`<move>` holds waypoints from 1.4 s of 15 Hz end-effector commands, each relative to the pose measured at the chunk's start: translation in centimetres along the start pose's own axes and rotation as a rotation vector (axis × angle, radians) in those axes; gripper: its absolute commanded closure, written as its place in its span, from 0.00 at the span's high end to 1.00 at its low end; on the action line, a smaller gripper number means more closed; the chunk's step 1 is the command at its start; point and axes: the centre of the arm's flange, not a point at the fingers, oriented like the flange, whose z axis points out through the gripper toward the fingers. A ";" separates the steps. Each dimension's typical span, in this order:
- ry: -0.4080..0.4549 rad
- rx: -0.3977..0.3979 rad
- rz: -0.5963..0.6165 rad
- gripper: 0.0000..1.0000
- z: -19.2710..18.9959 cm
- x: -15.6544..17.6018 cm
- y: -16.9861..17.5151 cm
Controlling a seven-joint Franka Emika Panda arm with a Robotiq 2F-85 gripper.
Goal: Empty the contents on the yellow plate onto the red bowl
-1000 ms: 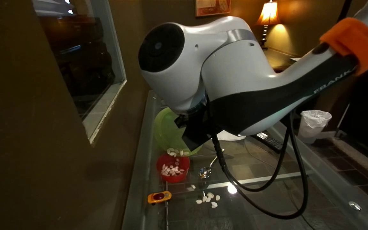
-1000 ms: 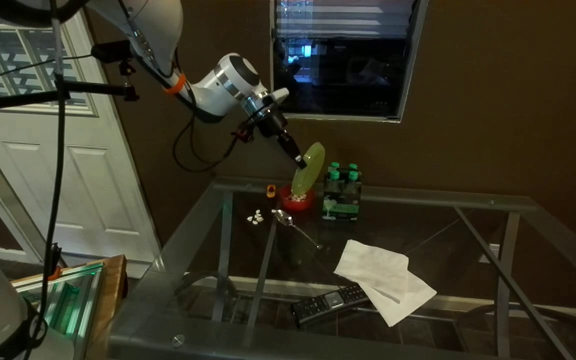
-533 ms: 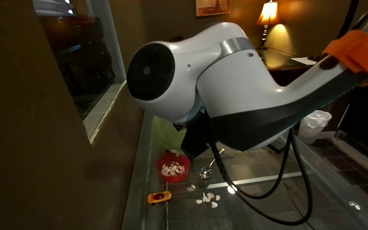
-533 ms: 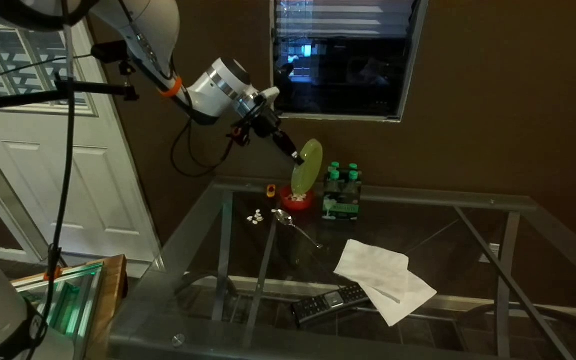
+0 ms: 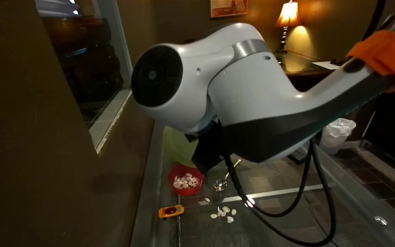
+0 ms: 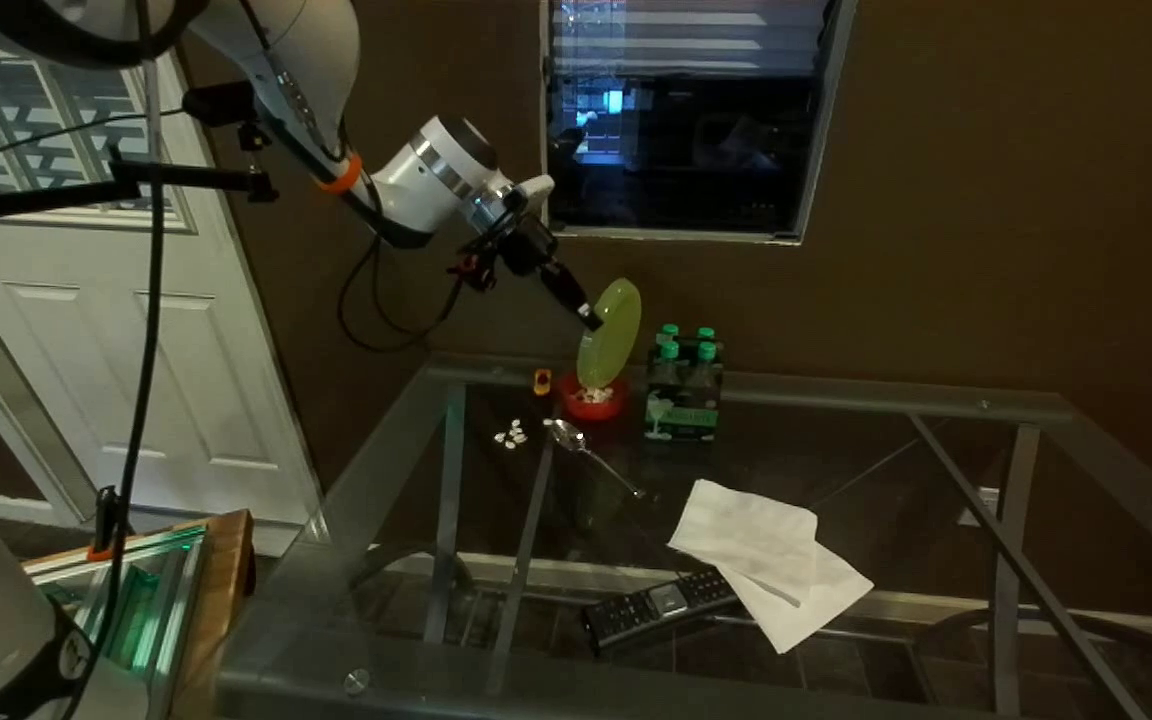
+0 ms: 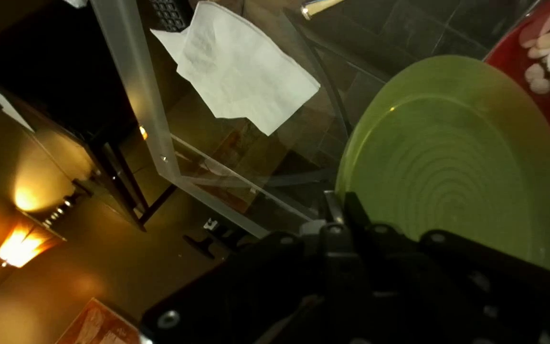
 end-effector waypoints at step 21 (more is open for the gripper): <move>-0.863 0.711 -0.303 0.01 17.1 -2.0 17.5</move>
